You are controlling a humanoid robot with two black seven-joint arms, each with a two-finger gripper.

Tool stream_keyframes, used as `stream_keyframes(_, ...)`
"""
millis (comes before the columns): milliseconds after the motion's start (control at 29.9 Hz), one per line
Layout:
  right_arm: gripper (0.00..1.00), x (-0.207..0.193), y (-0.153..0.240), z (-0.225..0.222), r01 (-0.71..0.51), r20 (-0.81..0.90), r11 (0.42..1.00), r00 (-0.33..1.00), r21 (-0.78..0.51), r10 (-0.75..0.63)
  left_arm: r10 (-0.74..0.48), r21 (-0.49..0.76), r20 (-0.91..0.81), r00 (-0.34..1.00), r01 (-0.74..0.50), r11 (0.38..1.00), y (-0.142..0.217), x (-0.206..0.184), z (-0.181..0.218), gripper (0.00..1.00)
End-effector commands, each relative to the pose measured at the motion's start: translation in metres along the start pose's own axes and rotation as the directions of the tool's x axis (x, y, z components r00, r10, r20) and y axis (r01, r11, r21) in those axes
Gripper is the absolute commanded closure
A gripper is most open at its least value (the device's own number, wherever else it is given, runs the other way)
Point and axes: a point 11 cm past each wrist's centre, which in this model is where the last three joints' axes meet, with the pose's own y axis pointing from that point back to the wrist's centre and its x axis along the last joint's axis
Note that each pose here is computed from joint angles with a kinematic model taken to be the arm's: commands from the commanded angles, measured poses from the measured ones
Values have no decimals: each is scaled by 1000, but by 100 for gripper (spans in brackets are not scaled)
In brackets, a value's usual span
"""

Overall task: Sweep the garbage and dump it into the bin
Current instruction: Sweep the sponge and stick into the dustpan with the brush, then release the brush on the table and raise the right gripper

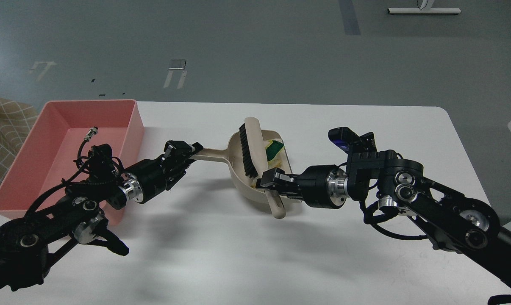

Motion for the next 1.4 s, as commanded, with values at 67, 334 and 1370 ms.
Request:
stream_keyframes(67, 100, 18, 31, 12, -52, 6, 998, 999, -23, 52, 0, -7, -2, 1000, 0, 1000, -2, 0, 2, 100)
stream_keyframes(334, 100, 47, 81, 32, -146, 54, 988, 987, -56, 149, 1, -15, -15, 1000, -1, 1000, -3, -1, 4, 100)
stream_keyframes(1370, 100, 24, 219, 190, -183, 51, 801, 965, -570, 257, 65, -141, -68, 996, -74, 987, -9, 18, 42, 100)
